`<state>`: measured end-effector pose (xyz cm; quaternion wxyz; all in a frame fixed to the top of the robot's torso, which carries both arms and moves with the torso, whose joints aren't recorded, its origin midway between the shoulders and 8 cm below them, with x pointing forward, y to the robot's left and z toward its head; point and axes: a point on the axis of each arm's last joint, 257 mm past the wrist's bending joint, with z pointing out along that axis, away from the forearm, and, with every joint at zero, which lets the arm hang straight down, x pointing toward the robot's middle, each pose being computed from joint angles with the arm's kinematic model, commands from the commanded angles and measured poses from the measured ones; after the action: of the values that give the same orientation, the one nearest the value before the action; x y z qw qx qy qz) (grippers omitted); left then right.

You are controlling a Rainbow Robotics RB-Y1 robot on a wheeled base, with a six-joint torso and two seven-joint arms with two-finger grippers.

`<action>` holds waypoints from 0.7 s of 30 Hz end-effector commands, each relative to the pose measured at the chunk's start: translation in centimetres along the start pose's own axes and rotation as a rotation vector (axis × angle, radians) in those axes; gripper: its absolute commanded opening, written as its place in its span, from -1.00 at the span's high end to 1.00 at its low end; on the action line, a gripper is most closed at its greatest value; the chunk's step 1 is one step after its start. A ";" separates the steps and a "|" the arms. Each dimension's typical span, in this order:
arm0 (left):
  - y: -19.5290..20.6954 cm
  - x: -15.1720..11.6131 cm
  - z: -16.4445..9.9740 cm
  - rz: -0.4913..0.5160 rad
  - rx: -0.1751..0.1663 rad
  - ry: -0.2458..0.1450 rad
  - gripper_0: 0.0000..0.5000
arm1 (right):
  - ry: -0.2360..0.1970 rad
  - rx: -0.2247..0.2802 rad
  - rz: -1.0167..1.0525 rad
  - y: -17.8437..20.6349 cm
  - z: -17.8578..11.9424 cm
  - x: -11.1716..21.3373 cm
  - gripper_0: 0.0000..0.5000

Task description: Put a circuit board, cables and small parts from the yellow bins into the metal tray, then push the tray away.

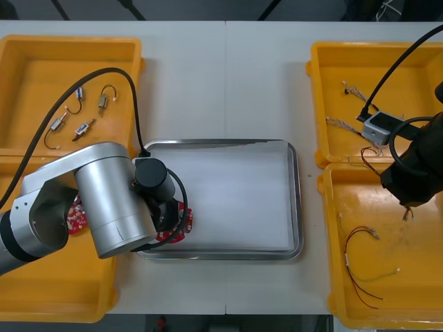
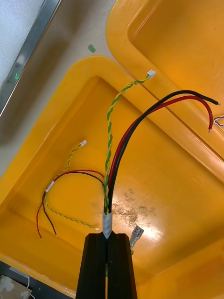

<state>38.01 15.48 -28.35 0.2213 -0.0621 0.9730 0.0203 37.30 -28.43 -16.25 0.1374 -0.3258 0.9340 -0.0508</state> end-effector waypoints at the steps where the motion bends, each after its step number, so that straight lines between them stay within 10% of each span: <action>1: -1.7 -0.8 -0.6 0.023 0.030 -0.035 1.00 | -0.011 0.048 -0.038 -1.3 -1.0 -0.4 1.00; 5: -1.7 -0.7 -0.5 0.025 0.028 -0.034 0.96 | -0.011 0.048 -0.038 -1.3 -1.0 -0.4 1.00; 9: -1.5 -0.6 -0.5 0.028 0.024 -0.032 -0.22 | -0.011 0.048 -0.038 -1.3 -1.0 -0.4 1.00; 12: -1.6 -0.6 -0.5 0.030 0.027 -0.034 -0.61 | -0.011 0.048 -0.038 -1.3 -1.0 -0.4 1.00; 21: -1.5 -0.8 -1.4 0.045 0.038 -0.050 -1.00 | -0.011 0.048 -0.038 -1.3 -1.0 -0.4 1.00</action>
<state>37.92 15.41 -28.55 0.2223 -0.0583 0.9730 0.0217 37.30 -28.43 -16.25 0.1374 -0.3258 0.9340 -0.0508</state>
